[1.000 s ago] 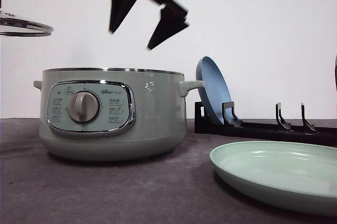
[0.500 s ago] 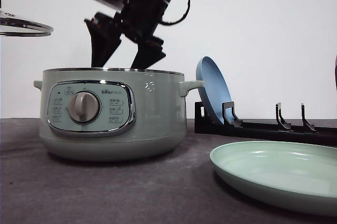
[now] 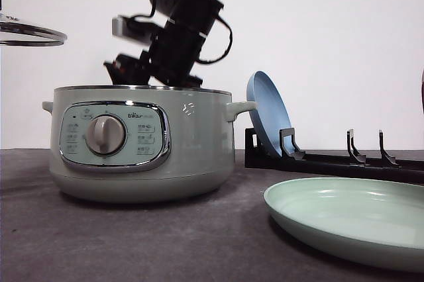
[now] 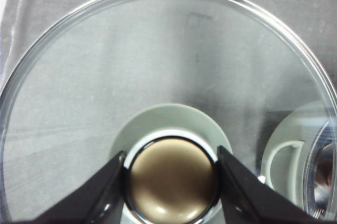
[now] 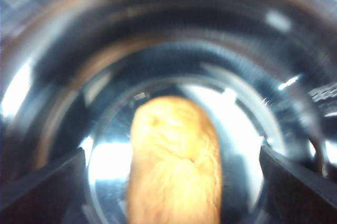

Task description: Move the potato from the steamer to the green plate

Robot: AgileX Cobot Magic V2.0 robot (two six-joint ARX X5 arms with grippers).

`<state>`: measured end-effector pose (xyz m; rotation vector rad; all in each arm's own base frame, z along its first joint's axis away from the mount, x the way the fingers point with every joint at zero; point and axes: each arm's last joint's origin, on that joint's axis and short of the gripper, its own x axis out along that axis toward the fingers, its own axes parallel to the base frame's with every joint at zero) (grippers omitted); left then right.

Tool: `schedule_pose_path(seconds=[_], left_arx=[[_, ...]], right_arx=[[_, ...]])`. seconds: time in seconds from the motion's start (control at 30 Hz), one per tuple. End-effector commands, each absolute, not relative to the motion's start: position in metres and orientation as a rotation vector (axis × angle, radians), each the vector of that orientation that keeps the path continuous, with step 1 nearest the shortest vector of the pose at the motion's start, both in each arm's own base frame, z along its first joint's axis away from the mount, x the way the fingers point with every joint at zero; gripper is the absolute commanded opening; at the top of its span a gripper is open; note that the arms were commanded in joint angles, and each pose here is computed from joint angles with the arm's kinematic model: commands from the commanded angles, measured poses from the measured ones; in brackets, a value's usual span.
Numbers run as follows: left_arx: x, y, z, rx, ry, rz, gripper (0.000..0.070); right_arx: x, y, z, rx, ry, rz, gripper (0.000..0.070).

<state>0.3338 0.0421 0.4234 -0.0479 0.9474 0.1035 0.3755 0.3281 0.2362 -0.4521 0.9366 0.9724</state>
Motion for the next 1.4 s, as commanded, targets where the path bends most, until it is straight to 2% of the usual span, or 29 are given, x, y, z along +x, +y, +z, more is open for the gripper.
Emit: schedule_pose_path(seconds=[0.0, 0.07, 0.17, 0.27, 0.4, 0.63, 0.93, 1.17, 1.37], left_arx=[[0.330, 0.041, 0.440, -0.045, 0.869, 0.102, 0.0010], [0.330, 0.041, 0.440, -0.044, 0.868, 0.102, 0.0010], [0.330, 0.041, 0.440, -0.045, 0.868, 0.102, 0.0010], [0.330, 0.041, 0.440, -0.044, 0.867, 0.102, 0.0010], [0.330, 0.041, 0.440, -0.045, 0.868, 0.101, 0.0010], [0.330, 0.041, 0.439, -0.045, 0.867, 0.100, 0.0010], [0.330, 0.040, 0.439, -0.055, 0.866, 0.078, 0.0010], [0.330, 0.040, 0.439, -0.055, 0.867, 0.078, 0.0010], [0.330, 0.040, 0.439, -0.055, 0.868, 0.078, 0.0010]], right_arx=[[0.378, 0.334, 0.232, -0.448, 0.934, 0.971, 0.0662], [0.378, 0.335, 0.230, -0.443, 0.943, 0.967, 0.0612], [0.378, 0.334, 0.229, -0.443, 0.956, 0.967, 0.0478], [0.377, 0.334, 0.228, -0.440, 0.967, 0.972, 0.0450], [0.376, 0.333, 0.228, -0.439, 0.982, 0.968, 0.0360], [0.376, 0.333, 0.243, -0.406, 0.954, 0.955, 0.0344], [0.365, 0.317, 0.314, -0.392, 0.903, 0.947, 0.0337], [0.336, 0.280, 0.369, -0.413, 0.911, 0.876, 0.0337], [0.299, 0.233, 0.421, -0.393, 0.895, 0.805, 0.0337]])
